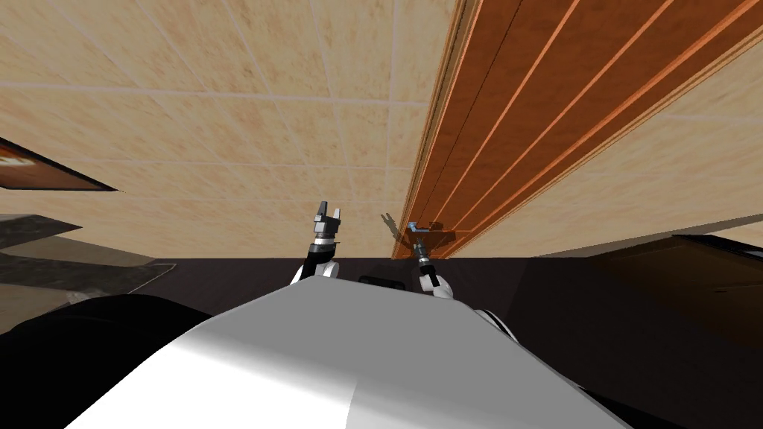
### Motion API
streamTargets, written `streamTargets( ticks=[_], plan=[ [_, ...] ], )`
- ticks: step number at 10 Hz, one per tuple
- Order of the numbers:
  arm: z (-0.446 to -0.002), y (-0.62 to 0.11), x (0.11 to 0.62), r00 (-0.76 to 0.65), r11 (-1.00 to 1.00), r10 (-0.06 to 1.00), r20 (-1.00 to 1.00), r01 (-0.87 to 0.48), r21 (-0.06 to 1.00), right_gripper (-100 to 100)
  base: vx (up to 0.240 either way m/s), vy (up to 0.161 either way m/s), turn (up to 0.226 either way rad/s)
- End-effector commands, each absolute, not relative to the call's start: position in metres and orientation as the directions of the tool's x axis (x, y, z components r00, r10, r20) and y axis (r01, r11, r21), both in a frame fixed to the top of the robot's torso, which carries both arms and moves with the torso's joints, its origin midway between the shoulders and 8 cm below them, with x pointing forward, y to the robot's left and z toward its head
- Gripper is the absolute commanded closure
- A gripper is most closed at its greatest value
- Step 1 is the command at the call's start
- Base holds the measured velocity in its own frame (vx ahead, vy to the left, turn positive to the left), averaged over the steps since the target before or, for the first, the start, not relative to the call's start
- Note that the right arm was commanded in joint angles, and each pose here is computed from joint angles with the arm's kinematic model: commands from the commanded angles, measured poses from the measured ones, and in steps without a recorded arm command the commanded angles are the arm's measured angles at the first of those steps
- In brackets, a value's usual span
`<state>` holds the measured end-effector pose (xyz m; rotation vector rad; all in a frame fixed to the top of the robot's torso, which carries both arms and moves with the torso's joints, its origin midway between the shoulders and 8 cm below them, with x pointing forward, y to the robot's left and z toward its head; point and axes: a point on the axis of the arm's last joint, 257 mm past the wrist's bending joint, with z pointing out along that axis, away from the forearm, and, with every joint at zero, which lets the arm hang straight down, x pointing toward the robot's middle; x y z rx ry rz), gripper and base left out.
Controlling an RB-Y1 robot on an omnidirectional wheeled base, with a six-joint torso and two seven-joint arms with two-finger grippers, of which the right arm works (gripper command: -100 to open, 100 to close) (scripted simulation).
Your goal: Pull the door open
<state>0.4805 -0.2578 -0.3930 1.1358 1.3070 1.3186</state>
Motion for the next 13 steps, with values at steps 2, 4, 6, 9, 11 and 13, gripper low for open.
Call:
streamTargets(
  ticks=[2,4,6,9,11,13],
  plan=[
    [-0.395,-0.288,0.474,-0.097,-0.004,0.995,0.004,-0.002,1.0,-100,0.096,0.08,0.234],
    [-0.393,-0.318,0.467,-0.054,-0.005,0.999,0.004,-0.007,1.0,-100,0.158,0.033,0.223],
    [-0.394,-0.345,0.459,-0.013,-0.004,1.0,0.004,-0.005,1.0,-100,0.165,-0.002,0.195],
    [-0.393,-0.36,0.454,0.008,-0.003,1.0,0.003,-0.009,1.0,-100,0.063,-0.027,0.054],
    [-0.393,-0.37,0.451,0.023,-0.003,1.0,0.003,-0.008,1.0,-100,0.055,-0.043,0.081],
    [-0.393,-0.369,0.451,0.022,-0.002,1.0,0.003,-0.011,1.0,-100,0.019,-0.012,-0.009]
  ],
)
